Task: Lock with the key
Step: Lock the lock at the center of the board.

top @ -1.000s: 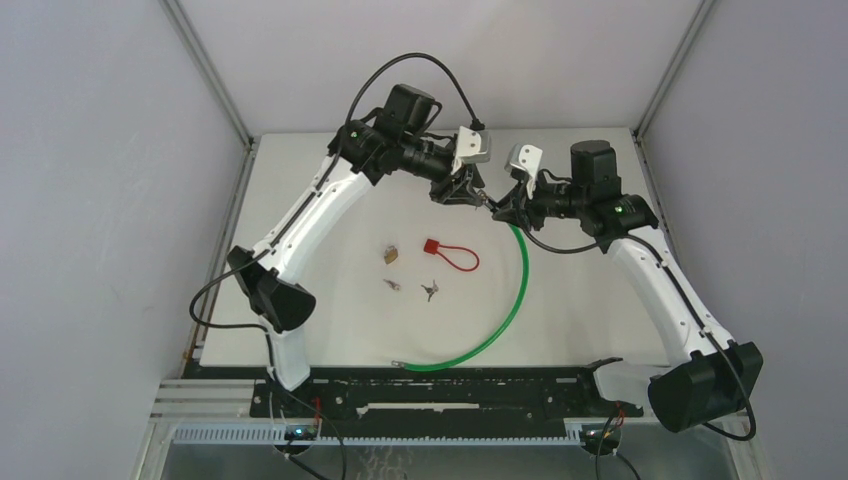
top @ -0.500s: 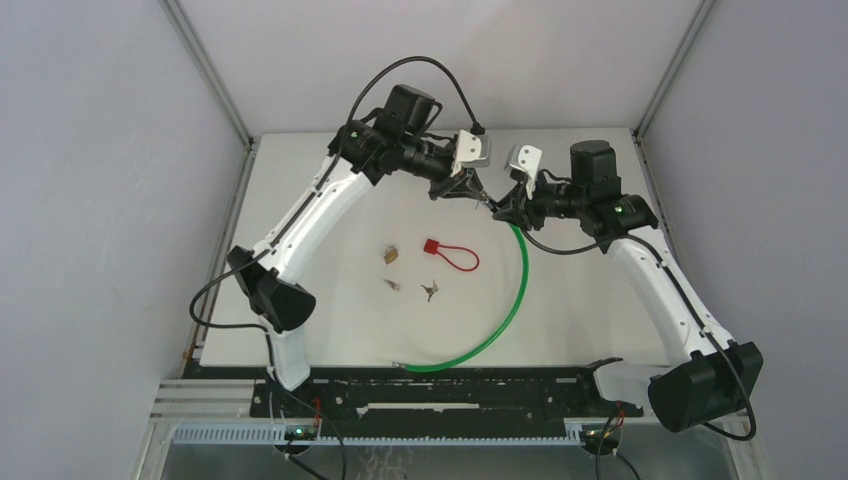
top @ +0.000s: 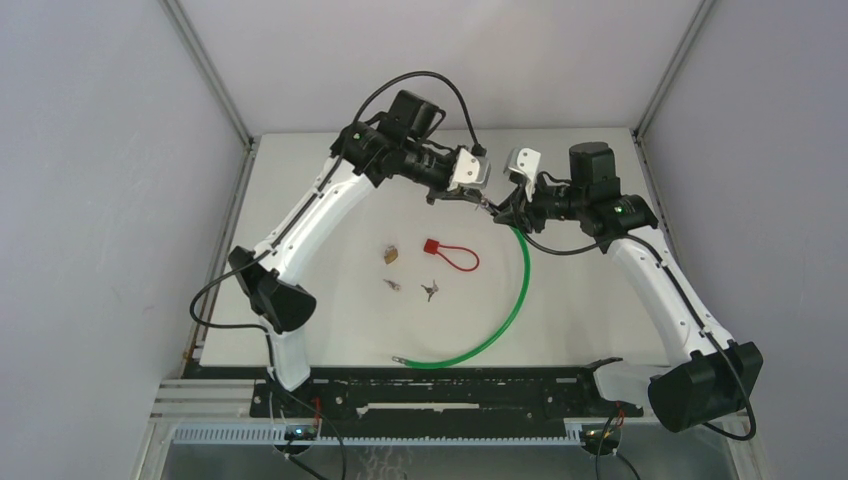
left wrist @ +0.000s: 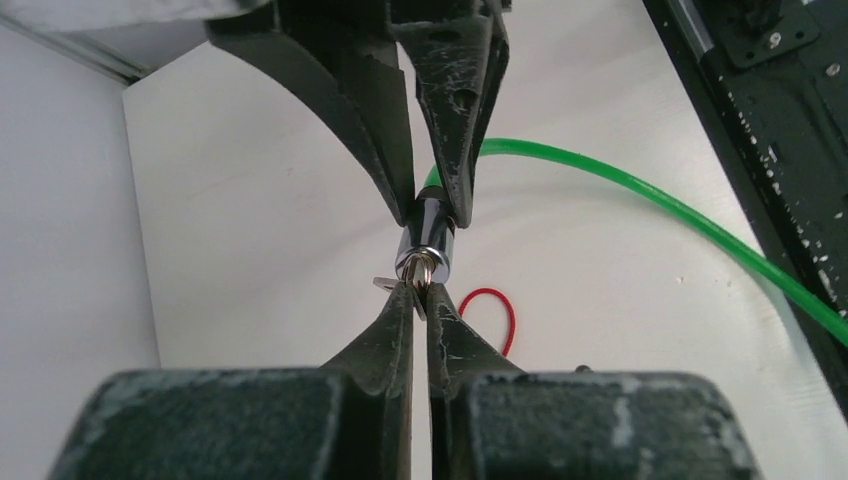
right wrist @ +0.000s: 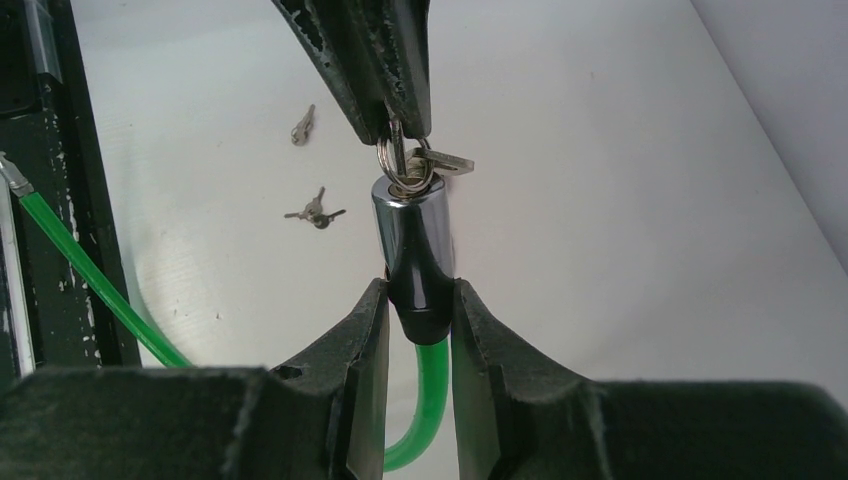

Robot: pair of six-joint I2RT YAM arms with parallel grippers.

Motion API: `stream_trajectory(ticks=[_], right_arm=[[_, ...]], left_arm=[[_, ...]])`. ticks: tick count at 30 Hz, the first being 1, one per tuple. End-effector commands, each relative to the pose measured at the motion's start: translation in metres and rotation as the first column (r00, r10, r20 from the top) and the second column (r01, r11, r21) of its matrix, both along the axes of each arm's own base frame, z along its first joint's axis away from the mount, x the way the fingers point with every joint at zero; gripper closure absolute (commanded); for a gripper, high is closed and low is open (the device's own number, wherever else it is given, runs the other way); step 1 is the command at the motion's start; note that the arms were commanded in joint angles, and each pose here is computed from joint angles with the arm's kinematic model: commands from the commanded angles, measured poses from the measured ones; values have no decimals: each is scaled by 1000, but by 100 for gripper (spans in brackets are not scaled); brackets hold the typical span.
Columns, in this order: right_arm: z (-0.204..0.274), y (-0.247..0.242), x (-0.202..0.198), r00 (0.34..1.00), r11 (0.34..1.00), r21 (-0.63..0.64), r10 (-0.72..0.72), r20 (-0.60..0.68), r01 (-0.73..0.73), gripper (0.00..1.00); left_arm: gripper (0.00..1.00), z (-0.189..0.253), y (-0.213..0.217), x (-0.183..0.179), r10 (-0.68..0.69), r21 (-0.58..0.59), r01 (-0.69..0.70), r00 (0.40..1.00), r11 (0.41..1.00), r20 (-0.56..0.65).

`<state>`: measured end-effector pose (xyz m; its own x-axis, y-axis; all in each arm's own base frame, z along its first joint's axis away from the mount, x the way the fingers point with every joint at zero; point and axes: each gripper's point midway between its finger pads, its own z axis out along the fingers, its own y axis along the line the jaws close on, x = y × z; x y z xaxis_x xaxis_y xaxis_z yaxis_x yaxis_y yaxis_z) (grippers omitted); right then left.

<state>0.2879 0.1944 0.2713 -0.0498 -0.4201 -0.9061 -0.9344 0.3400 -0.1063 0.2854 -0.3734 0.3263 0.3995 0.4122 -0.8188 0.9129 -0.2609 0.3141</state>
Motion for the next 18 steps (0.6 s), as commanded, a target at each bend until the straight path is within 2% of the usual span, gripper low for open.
stream_trajectory(ticks=[1,9,18], right_arm=[[21,8,-6,997,997,46,60,55,-63,100],[16,10,-12,994,994,46,100,41,-102,100],[9,12,-15,991,990,45,131,15,-131,100]], left_arm=[[97,-8,8,-10,-115,57,107,983,993,144],[100,-19,5,-5,-208,156,165,924,974,322],[100,-23,-2,3,-302,275,184,817,944,492]])
